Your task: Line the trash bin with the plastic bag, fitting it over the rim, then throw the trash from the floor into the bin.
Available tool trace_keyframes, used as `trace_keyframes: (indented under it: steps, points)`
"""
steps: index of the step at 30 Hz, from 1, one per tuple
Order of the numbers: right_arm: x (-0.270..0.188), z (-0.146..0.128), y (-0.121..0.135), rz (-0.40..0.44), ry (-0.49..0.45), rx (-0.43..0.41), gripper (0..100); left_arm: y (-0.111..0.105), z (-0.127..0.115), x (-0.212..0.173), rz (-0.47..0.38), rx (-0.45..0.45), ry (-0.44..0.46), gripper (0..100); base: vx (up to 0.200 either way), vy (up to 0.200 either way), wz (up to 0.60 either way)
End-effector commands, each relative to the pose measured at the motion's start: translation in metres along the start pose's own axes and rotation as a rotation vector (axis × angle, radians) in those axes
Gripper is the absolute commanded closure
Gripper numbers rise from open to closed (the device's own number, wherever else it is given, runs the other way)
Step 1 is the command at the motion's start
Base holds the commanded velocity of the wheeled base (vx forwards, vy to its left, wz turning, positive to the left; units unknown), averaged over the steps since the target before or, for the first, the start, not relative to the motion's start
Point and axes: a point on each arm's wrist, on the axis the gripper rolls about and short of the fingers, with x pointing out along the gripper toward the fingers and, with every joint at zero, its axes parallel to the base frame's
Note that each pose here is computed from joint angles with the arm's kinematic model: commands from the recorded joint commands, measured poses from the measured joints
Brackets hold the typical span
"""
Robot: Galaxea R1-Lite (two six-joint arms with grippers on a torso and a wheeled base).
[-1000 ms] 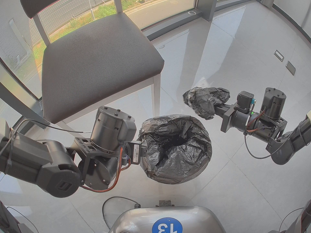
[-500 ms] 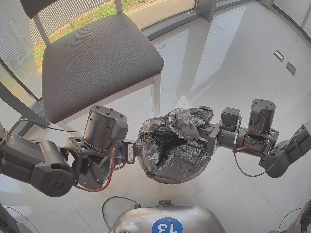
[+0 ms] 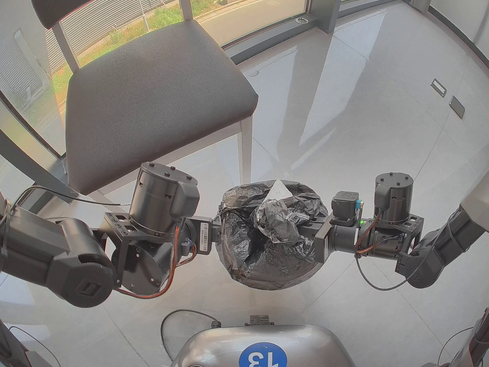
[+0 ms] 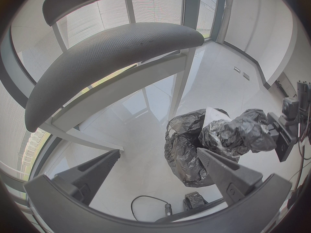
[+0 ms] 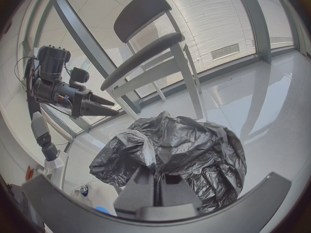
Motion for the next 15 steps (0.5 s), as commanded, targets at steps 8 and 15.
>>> trace_keyframes:
  steps: [8, 15]
  points:
    - [0.027, -0.044, -0.011, 0.003, 0.127, 0.056, 100, 0.001, 0.001, 0.001, 0.004, -0.003, -0.001, 0, 0.000, 0.000, 0.00]
    - [0.053, -0.062, -0.020, 0.007, 0.152, 0.067, 100, 0.002, 0.000, 0.001, 0.008, -0.001, 0.003, 0, 0.000, 0.000, 0.00]
